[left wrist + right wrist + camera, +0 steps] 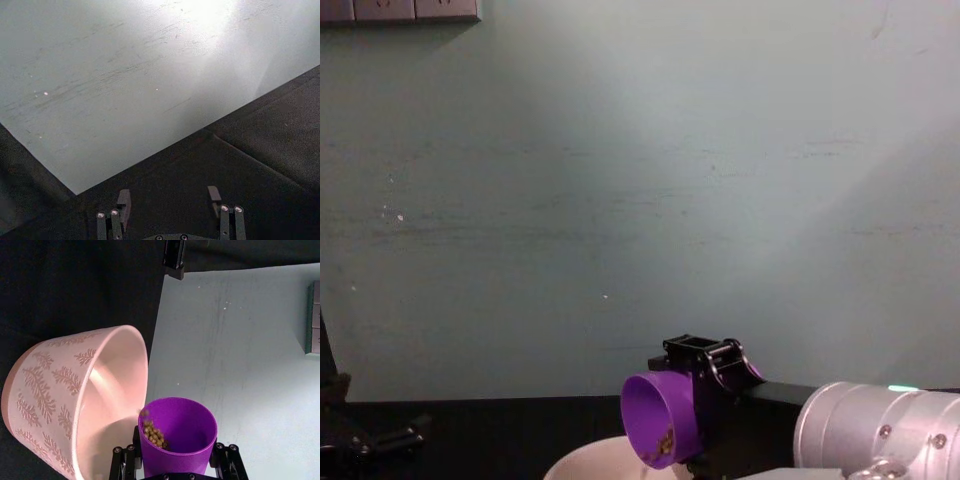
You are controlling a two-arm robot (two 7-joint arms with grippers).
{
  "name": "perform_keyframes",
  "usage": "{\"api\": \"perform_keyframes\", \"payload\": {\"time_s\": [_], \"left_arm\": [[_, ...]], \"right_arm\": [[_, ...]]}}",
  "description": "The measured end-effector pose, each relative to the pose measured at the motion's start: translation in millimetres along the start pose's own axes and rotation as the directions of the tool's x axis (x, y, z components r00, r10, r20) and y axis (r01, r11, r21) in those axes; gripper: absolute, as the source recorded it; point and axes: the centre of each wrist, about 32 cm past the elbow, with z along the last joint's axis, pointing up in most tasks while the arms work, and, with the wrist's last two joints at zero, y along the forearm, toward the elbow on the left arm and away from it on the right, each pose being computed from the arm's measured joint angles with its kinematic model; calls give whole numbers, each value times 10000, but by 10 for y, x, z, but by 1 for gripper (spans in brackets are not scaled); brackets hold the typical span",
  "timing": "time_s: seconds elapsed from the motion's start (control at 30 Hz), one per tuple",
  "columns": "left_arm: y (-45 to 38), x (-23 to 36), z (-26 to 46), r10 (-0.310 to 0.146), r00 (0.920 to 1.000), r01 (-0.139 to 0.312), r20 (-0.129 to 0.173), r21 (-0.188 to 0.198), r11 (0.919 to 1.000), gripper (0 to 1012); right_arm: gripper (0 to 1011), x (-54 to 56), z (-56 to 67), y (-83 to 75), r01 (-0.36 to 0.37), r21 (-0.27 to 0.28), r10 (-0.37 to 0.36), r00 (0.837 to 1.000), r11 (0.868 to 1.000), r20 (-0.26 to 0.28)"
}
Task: Pick up the cup and pour the mung beans from the cup into the bowl.
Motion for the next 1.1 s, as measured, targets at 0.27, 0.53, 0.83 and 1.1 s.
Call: {"api": "perform_keyframes", "payload": {"time_s": [0.27,0.53,0.83,1.1], "left_arm": [[0,0,0,0,10000,0,0,0,10000,1000],[0,0,0,0,10000,0,0,0,10000,1000],[0,0,0,0,10000,0,0,0,10000,1000],[0,0,0,0,10000,0,0,0,10000,1000]], "right_arm": [[726,-2,-1,16,-3,-23,3,9999,10000,114],[726,-1,6,21,19,-29,-18,9997,10000,238],[726,-17,8,24,-5,-59,7,9992,10000,411],[726,-15,10,25,25,-77,-21,9987,10000,513]]}}
